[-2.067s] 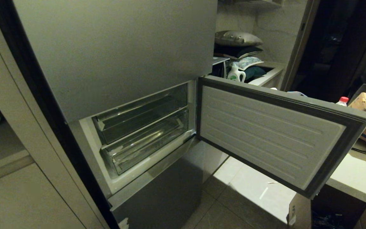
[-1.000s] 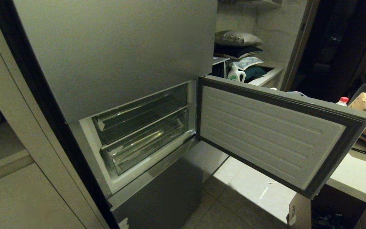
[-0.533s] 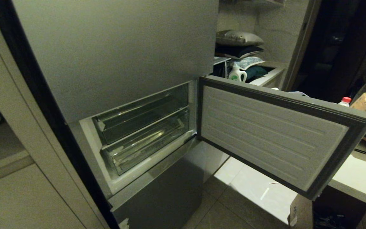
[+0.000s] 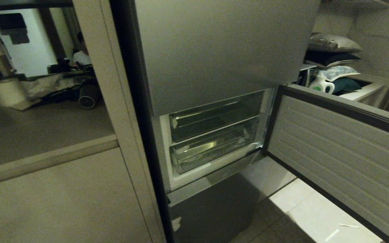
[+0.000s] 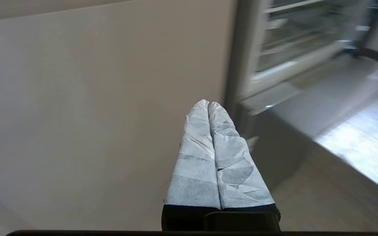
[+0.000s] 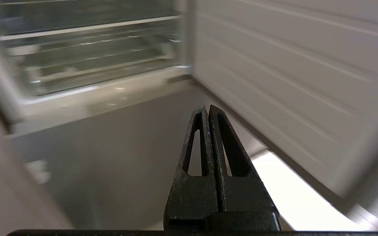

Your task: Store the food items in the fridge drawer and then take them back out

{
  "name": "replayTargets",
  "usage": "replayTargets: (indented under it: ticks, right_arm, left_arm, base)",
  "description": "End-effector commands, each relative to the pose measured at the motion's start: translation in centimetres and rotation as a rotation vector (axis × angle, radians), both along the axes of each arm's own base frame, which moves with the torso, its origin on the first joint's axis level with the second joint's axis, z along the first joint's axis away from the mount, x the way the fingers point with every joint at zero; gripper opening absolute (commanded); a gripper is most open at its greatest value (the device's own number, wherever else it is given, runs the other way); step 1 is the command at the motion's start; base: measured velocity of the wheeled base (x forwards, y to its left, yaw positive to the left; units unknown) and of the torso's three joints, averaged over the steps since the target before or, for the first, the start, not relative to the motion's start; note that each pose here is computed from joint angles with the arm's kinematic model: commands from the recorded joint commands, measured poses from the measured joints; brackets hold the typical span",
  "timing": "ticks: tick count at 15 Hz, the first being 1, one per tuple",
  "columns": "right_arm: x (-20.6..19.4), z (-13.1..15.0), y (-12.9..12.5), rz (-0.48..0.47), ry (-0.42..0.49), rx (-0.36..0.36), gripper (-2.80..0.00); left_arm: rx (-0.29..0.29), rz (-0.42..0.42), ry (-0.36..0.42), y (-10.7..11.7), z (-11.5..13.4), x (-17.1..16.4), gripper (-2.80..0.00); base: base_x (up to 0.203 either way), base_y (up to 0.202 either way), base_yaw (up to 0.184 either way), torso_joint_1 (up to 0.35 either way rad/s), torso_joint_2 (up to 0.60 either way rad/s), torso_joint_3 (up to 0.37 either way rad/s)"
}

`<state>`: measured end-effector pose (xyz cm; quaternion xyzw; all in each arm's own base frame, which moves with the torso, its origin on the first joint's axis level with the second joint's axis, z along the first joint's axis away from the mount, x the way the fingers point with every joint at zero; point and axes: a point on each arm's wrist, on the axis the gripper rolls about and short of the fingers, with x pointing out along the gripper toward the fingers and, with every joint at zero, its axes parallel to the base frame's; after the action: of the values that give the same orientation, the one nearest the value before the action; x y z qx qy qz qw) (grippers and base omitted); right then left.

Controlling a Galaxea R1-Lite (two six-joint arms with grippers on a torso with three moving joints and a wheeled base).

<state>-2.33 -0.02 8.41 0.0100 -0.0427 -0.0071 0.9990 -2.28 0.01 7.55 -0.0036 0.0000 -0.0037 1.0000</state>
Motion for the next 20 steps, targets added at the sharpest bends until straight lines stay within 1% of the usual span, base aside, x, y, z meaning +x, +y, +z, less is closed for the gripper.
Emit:
replayTargets:
  ticks: [1, 14, 20]
  right_arm:
    - [0.24, -0.85, 0.0, 0.0, 0.03, 0.0, -2.8]
    - [0.24, -0.85, 0.0, 0.0, 0.03, 0.001, -2.8]
    - [0.24, -0.85, 0.0, 0.0, 0.03, 0.002, -2.8]
  left_arm:
    - [0.0, 0.0, 0.002, 0.0, 0.0, 0.01, -2.8]
    - [0.0, 0.0, 0.001, 0.0, 0.0, 0.01, -2.8]
    - [0.0, 0.0, 0.001, 0.0, 0.0, 0.01, -2.8]
  base:
    - [-0.006, -0.008, 0.175, -0.005, 0.0, 0.002]
    - [0.0, -0.008, 0.17, 0.004, 0.0, 0.002]
    - [0.0, -0.001, 0.013, -0.127, 0.29, 0.154]
